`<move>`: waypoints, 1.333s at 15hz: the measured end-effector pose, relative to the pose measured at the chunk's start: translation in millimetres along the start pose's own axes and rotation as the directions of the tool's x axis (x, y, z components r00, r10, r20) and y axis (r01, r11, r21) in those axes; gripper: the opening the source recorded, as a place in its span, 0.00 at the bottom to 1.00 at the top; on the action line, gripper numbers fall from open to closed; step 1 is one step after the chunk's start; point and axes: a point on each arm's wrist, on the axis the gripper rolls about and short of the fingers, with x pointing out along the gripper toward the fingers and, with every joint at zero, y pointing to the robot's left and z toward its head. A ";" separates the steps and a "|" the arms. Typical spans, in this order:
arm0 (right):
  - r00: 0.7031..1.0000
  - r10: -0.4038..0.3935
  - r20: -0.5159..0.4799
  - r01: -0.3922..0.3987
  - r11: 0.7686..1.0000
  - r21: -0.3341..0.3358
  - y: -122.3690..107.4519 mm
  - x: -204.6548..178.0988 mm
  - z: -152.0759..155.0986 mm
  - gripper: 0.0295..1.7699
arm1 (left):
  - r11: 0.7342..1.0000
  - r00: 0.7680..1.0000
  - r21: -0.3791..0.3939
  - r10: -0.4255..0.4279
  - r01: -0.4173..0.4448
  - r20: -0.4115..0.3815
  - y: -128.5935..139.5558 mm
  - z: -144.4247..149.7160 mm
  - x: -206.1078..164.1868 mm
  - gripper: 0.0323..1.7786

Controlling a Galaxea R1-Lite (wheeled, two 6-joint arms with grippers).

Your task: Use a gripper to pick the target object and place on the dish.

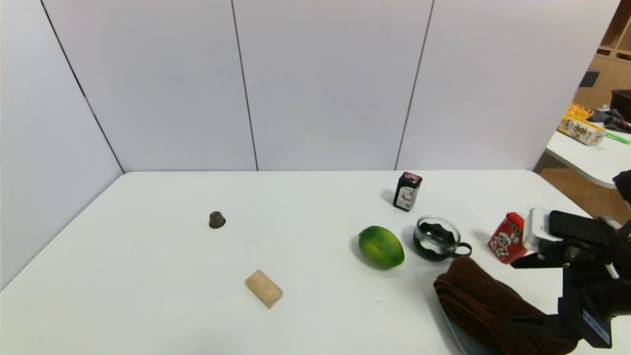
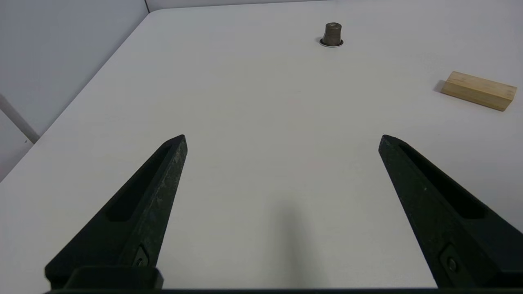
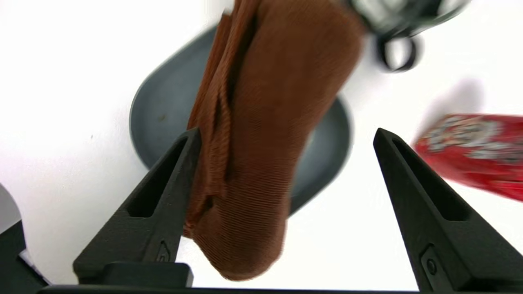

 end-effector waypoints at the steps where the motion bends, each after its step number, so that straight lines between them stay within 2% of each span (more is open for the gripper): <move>1: 0.999 -0.034 0.033 0.035 0.999 -0.011 -0.9 -9.8 4.5 0.85 | 1.000 1.000 0.000 0.000 0.000 0.000 0.0 0.0 0.0 0.95; 3: 0.985 -0.135 0.110 0.137 0.990 -0.017 -3.6 -36.0 11.2 0.87 | 1.000 1.000 0.000 0.000 0.000 0.000 0.0 0.0 0.0 0.95; 4: 0.968 -0.201 0.150 0.204 0.979 -0.008 -6.2 -50.6 13.5 0.89 | 1.000 1.000 0.000 -0.001 0.001 0.000 0.0 0.0 0.0 0.95; 6: 0.919 -0.329 0.218 0.331 0.943 0.027 -8.7 -76.4 14.7 0.91 | 1.000 1.000 0.000 0.000 0.000 0.000 0.0 0.0 0.0 0.95; 7: 0.897 -0.370 0.243 0.368 0.928 0.056 -7.7 -84.9 14.4 0.91 | 1.000 1.000 0.000 0.000 0.000 0.000 0.0 0.0 0.0 0.95; 10: 0.797 -0.493 0.348 0.451 0.870 0.200 1.4 -113.7 15.1 0.93 | 1.000 1.000 0.000 0.000 0.000 0.000 0.0 0.0 0.0 0.95; 12: 0.719 -0.563 0.409 0.508 0.826 0.244 9.0 -131.2 14.9 0.94 | 1.000 1.000 0.000 0.000 0.000 0.000 0.0 0.0 0.0 0.95; 14: 0.651 -0.605 0.458 0.540 0.793 0.280 19.7 -141.6 10.9 0.94 | 1.000 1.000 0.000 0.000 0.000 0.000 0.0 0.0 0.0 0.95; 18: 0.537 -0.660 0.526 0.573 0.742 0.347 49.9 -143.9 -11.6 0.95 | 1.000 1.000 0.000 0.000 0.000 0.000 0.0 0.0 0.0 0.95; 20: 0.458 -0.682 0.570 0.584 0.714 0.385 69.8 -146.2 -24.6 0.96 | 1.000 1.000 0.000 0.000 0.000 0.000 0.0 0.0 0.0 0.95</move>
